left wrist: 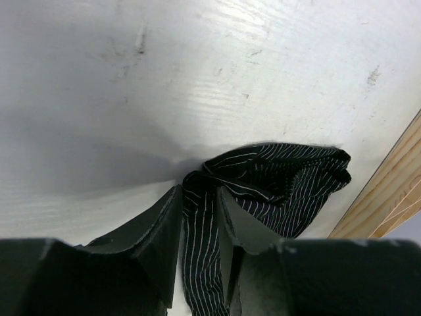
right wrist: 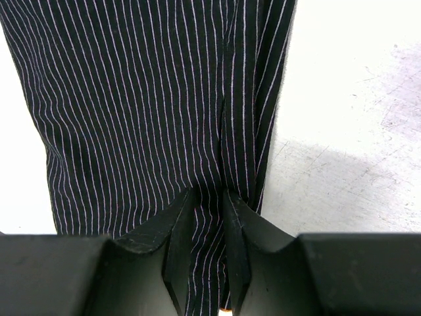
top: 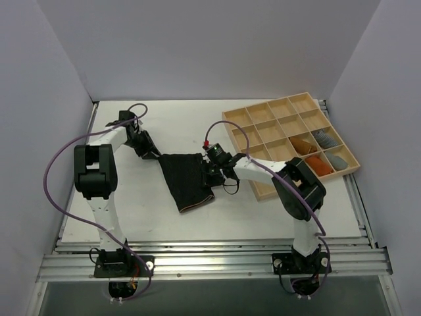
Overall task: Roll the underwear
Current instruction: Fold the underwear
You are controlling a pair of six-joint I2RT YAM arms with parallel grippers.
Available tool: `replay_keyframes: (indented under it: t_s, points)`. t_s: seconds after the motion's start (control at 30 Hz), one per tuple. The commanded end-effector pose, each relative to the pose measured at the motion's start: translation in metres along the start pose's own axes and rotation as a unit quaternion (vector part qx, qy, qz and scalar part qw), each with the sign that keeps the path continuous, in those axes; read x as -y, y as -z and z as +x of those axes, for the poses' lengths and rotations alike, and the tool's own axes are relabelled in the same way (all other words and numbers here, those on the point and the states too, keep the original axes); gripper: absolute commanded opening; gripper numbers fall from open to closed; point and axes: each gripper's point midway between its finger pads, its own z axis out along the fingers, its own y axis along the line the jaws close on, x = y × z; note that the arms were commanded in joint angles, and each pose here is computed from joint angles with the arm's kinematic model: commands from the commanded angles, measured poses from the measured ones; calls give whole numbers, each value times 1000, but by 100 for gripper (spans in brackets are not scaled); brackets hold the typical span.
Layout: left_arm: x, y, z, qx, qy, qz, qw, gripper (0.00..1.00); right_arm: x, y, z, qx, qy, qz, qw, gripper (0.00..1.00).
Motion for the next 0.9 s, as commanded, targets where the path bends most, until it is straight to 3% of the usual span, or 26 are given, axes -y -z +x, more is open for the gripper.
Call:
replay_keyframes:
  t_s: [0.0, 0.2, 0.5, 0.87]
  points:
    - [-2, 25, -21, 29, -8, -10, 1000, 36, 5, 14, 2, -14, 0, 24, 1000, 21]
    - [10, 81, -6, 60, -11, -39, 997, 37, 3, 43, -38, 28, -11, 27, 999, 26]
    - [15, 49, 100, -37, -28, -61, 997, 37, 34, 54, -18, 5, -16, 54, 998, 27]
    - [27, 66, 99, -24, -43, -60, 997, 37, 25, 40, 30, -20, -26, 40, 999, 25]
